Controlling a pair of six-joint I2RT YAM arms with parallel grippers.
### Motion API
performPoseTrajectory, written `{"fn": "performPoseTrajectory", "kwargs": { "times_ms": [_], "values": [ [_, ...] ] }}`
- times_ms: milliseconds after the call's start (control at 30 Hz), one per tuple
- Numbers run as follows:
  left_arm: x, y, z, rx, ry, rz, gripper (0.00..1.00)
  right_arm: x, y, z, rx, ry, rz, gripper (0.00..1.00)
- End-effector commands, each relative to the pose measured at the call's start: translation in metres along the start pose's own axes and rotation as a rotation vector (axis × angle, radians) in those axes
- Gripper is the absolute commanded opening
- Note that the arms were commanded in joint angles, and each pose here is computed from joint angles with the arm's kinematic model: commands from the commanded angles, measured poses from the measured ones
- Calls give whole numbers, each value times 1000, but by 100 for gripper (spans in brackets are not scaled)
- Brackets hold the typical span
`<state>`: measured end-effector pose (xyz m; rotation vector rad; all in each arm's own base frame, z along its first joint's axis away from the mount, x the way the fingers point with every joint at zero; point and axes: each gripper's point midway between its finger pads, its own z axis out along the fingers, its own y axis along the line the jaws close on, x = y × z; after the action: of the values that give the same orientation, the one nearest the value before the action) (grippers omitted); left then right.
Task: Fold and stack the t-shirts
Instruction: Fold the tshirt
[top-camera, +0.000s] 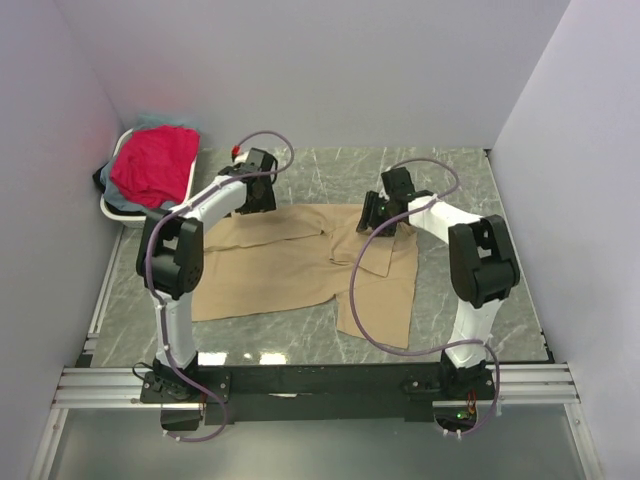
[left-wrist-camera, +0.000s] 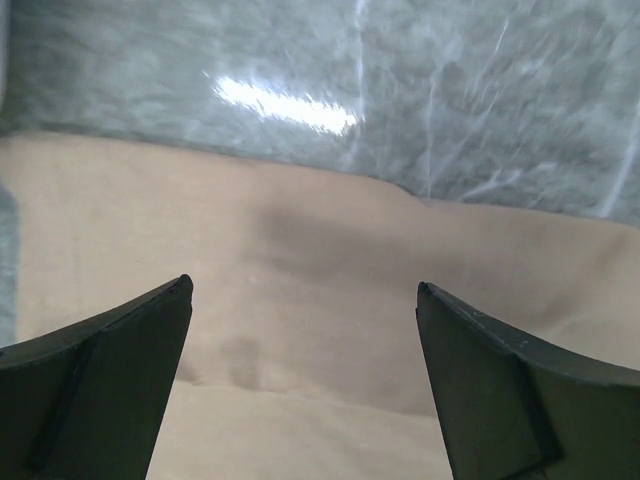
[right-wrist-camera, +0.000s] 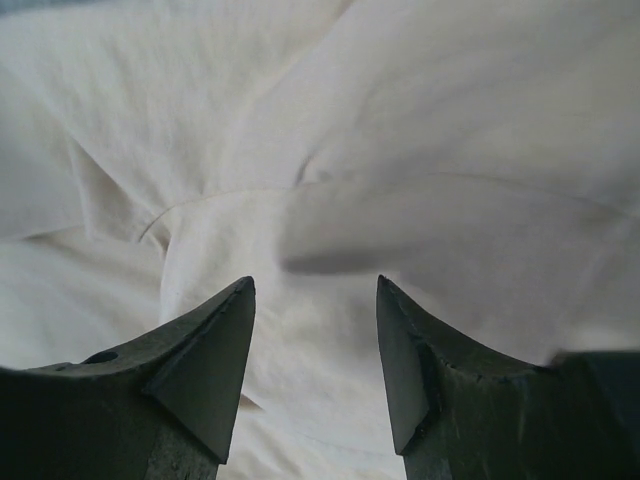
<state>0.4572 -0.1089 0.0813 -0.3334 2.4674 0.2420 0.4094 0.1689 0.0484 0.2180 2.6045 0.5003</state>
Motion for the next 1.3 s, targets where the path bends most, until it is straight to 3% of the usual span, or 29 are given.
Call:
{"fn": "performPoseTrajectory", "kwargs": {
  "times_ms": [0, 433, 1000, 1267],
  "values": [
    [26, -1, 18, -28, 62, 55, 99, -9, 23, 6, -107, -14, 16, 59],
    [67, 35, 54, -248, 137, 150, 99, -4, -49, 30, 47, 47, 204, 59],
    [11, -33, 86, -58, 97, 303, 100, -50, -58, 29, -26, 19, 365, 61],
    [-6, -41, 66, 8, 17, 266, 99, -73, -72, 7, 51, -85, 288, 63]
  ]
}}
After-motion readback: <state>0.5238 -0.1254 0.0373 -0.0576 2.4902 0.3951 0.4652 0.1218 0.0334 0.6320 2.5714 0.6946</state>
